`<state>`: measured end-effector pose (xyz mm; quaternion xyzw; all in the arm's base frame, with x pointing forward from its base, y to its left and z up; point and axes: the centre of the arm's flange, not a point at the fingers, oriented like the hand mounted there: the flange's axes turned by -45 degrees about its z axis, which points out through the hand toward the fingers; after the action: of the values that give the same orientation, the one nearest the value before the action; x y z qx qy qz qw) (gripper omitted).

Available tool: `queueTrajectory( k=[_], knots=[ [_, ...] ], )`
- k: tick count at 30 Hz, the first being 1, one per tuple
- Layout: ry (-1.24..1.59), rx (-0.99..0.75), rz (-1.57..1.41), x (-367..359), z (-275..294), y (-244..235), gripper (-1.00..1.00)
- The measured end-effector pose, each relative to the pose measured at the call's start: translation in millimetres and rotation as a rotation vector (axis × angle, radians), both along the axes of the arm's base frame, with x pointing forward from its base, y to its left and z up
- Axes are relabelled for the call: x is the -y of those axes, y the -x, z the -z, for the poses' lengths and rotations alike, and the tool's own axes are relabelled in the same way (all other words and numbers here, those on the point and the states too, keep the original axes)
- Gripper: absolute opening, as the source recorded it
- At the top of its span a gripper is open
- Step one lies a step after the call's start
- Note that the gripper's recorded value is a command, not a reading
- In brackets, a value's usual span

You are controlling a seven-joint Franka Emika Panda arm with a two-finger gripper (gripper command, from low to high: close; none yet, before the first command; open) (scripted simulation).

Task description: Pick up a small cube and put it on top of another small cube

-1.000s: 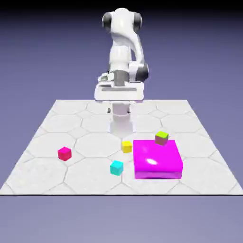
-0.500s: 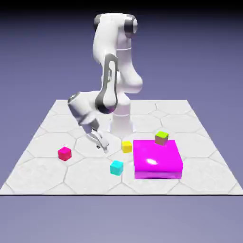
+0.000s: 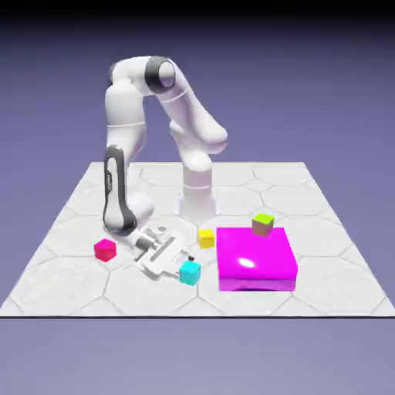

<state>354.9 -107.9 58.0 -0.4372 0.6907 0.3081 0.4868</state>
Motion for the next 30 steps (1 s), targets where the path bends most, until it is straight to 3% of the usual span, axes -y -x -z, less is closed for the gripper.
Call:
queueTrajectory(
  k=[5,30],
  knots=[
    [0.002,0.000,-0.006,42,-37,21,-1.00],
    [0.008,-0.003,-0.641,2,-84,113,-1.00]
  ],
)
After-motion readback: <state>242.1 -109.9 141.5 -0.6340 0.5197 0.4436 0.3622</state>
